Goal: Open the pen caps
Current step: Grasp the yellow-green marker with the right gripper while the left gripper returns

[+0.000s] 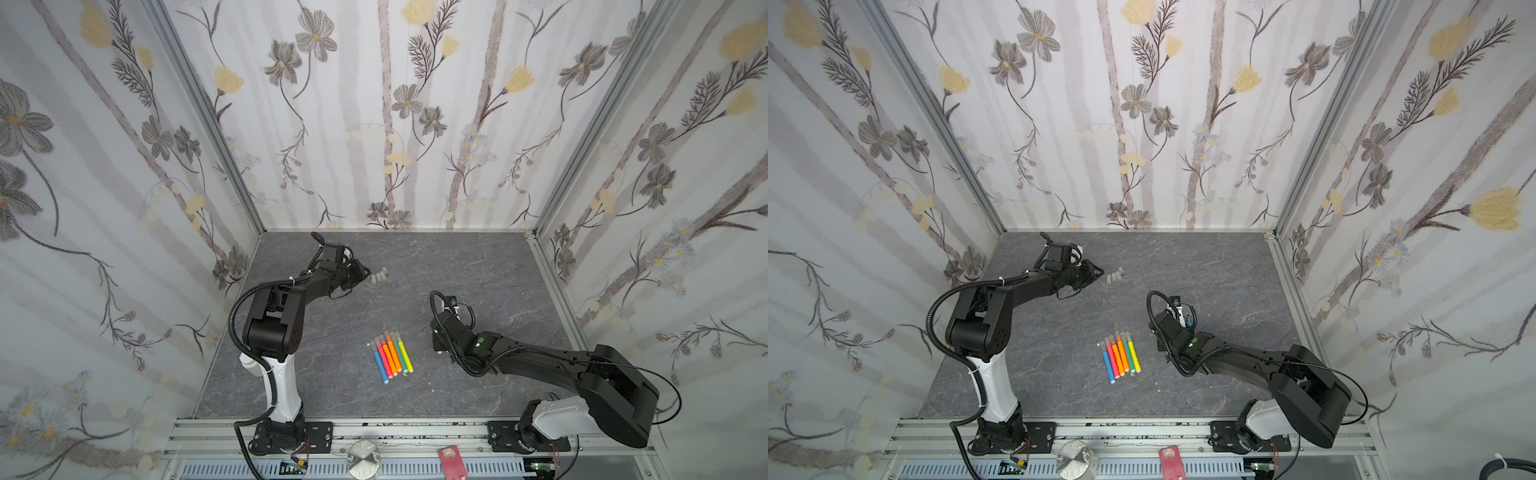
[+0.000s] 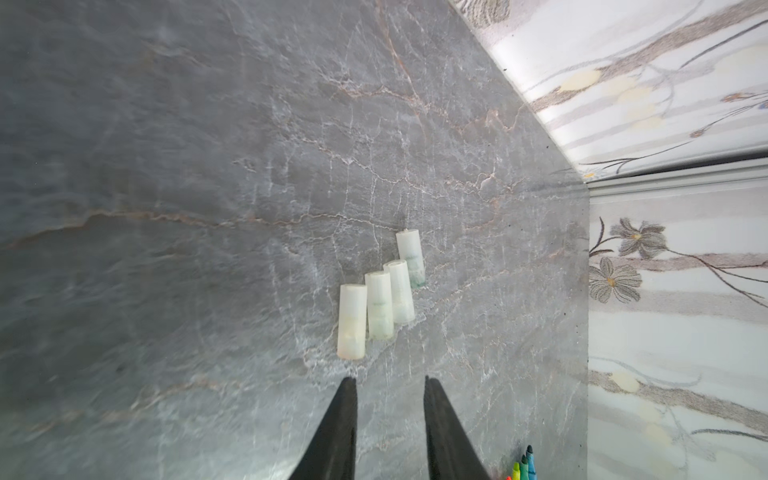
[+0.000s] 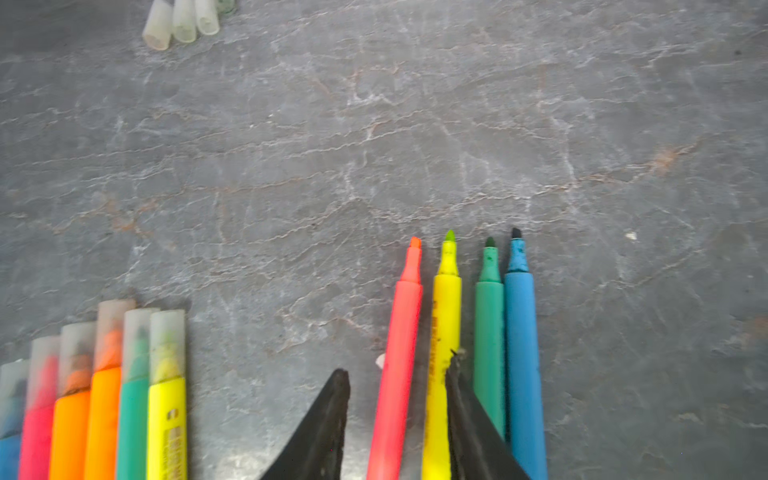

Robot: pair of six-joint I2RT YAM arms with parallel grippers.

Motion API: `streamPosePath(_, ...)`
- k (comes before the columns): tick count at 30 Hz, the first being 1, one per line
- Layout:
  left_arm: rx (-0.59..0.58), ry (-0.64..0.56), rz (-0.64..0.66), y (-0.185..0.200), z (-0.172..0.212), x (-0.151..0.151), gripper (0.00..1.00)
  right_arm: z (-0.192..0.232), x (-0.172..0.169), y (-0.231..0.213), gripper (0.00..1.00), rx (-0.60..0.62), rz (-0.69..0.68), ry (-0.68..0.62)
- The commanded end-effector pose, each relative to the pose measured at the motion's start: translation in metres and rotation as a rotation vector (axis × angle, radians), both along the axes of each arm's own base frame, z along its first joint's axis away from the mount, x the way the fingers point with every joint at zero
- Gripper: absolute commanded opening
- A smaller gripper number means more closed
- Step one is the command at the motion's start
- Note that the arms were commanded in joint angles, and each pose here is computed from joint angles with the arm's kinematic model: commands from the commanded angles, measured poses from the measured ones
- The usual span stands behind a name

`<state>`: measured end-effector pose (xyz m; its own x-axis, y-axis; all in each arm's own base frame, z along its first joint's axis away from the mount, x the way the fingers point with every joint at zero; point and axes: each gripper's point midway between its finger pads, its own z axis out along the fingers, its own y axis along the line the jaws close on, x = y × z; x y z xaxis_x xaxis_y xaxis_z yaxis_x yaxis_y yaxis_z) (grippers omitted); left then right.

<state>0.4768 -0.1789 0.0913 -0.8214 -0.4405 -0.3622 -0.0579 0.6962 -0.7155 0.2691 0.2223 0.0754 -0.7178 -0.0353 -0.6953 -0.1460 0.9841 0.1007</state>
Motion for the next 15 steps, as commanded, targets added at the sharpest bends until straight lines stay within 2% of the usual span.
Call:
streamPosePath(1, 0.0, -0.036, -0.007, 0.008, 0.019, -0.011, 0.28, 0.003, -0.002, 0.026, 0.4, 0.033, 0.083, 0.009)
streamPosePath(9, 0.071, -0.083, 0.009, 0.035, 0.05, -0.057, 0.29, -0.015, -0.01, 0.067, 0.4, 0.003, 0.191, 0.08)
streamPosePath(15, 0.108, -0.087, 0.015, 0.046, 0.056, -0.085, 0.3, -0.033, -0.015, 0.08, 0.4, -0.015, 0.228, 0.131)
